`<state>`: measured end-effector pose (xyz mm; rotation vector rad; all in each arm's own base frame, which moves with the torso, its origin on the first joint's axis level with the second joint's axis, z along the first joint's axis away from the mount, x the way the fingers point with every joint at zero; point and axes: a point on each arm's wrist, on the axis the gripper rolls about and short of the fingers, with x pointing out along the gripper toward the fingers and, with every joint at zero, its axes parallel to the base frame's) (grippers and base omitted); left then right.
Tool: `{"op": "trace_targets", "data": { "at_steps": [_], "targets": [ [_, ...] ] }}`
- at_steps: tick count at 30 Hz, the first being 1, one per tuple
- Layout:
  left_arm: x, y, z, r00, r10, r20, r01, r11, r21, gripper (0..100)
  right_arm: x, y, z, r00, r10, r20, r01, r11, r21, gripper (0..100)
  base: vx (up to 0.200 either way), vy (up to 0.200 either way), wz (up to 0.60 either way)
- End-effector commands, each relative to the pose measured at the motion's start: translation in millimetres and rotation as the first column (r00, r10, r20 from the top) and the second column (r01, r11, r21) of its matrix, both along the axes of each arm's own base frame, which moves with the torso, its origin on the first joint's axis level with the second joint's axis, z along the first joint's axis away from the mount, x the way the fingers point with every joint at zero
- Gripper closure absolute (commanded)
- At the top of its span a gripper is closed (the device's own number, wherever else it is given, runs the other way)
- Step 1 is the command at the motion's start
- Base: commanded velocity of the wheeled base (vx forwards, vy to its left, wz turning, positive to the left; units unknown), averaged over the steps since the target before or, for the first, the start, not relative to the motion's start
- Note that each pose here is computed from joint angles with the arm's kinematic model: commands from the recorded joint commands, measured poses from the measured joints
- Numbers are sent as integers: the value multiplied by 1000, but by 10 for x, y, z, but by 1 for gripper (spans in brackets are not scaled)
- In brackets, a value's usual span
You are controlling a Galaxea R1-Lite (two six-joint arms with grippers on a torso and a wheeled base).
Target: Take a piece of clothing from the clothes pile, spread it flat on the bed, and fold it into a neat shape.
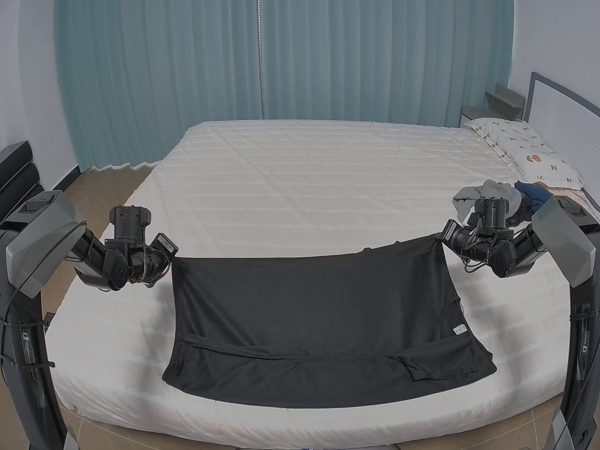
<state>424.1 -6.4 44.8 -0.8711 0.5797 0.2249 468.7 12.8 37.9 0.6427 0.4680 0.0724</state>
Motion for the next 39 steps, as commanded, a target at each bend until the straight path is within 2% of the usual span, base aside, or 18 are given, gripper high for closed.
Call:
{"op": "trace_targets", "data": {
  "at_steps": [1, 9, 16, 22, 28, 32, 33, 39],
  "targets": [
    [-6, -2, 33, 1000, 0, 8, 0, 1000, 0, 100, -45, -21, 57, 1000, -4, 3, 4, 1000, 1, 100, 0, 0, 0],
    [-82, -1, 92, 1000, -9, 5, 8, 1000, 9, 100, -94, -110, 85, 1000, -13, -10, 13, 1000, 7, 100, 0, 0, 0],
    [-194, 1, 50, 998, -61, -27, 63, 995, 84, 100, -305, -167, 75, 998, 36, -60, -34, 999, 36, 100, 0, 0, 0],
    [-327, -22, 58, 994, -99, -52, 105, 986, 129, 100, -399, -215, 54, 996, 35, -85, -31, 999, 40, 100, 0, 0, 0],
    [-517, -23, 40, 982, -158, -100, 176, 963, 204, 100, -738, -278, 109, 986, 87, -140, -77, 994, 75, 100, 0, 0, 0],
    [-607, -10, 31, 975, -183, -128, 209, 949, 237, 100, -907, -294, 58, 978, 108, -177, -99, 993, 63, 100, 0, 0, 0],
    [-687, 3, 3, 968, -198, -155, 234, 937, 260, 100, -1014, -314, -12, 972, 118, -205, -110, 993, 50, 100, 0, 0, 0],
    [-833, 17, -121, 959, -180, -219, 238, 931, 277, 100, -1226, -322, -89, 957, 140, -254, -135, 990, 38, 100, 0, 0, 0]
  ]
}}
